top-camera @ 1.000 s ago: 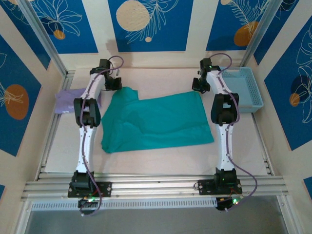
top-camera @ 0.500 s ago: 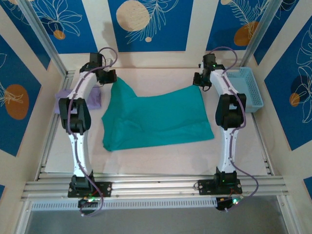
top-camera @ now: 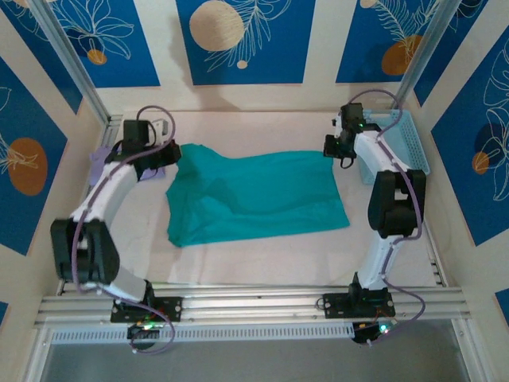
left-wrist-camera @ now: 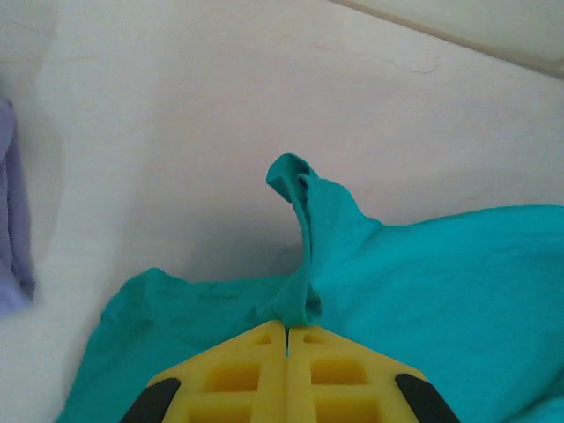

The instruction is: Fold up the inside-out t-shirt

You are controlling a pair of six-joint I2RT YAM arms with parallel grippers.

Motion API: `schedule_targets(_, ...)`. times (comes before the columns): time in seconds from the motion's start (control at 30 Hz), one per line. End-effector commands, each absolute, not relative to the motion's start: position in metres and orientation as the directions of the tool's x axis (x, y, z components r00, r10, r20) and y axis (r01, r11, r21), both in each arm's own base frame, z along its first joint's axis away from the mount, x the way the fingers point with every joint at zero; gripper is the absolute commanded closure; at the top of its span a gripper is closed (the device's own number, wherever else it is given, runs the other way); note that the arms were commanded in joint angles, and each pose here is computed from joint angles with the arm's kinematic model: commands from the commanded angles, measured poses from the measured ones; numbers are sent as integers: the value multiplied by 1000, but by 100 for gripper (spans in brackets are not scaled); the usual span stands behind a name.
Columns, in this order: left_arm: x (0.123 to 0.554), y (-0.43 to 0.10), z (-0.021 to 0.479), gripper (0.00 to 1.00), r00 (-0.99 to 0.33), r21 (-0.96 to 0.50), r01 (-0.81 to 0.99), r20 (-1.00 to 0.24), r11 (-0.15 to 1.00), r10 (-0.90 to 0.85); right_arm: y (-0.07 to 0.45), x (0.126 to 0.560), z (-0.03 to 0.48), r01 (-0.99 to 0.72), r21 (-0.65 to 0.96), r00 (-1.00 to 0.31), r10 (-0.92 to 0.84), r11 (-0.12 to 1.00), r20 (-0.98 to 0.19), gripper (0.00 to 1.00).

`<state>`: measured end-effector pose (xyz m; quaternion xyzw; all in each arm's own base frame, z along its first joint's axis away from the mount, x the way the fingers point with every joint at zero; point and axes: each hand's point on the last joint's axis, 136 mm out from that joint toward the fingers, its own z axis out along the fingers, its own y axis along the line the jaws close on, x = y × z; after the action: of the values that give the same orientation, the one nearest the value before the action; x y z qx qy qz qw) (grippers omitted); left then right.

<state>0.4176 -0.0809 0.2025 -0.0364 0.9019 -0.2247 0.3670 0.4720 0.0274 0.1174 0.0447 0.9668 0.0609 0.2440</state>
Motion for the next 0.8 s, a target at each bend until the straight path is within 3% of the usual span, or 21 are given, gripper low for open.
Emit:
schedule_targets(0.0,390,-85,195,100,-728,-501,80,-620,862,-293,14,456,118,119,143,-869,173,983,-465,99)
schedule_targets(0.43,298,-93,133,100,-814,-523,8,-499,853,-298,6,389,79,256,189,-893,307,948,-328,97)
schedule_targets(0.67,269,-99,98,100,-846,-570,-46,-414,821,-335,4,354,51,318,173,-893,355,932,-277,94)
schedule_targets(0.77,257,-98,87,100,-853,-571,-66,-393,818,-343,-7,345,45,361,129,-879,383,924,-283,86)
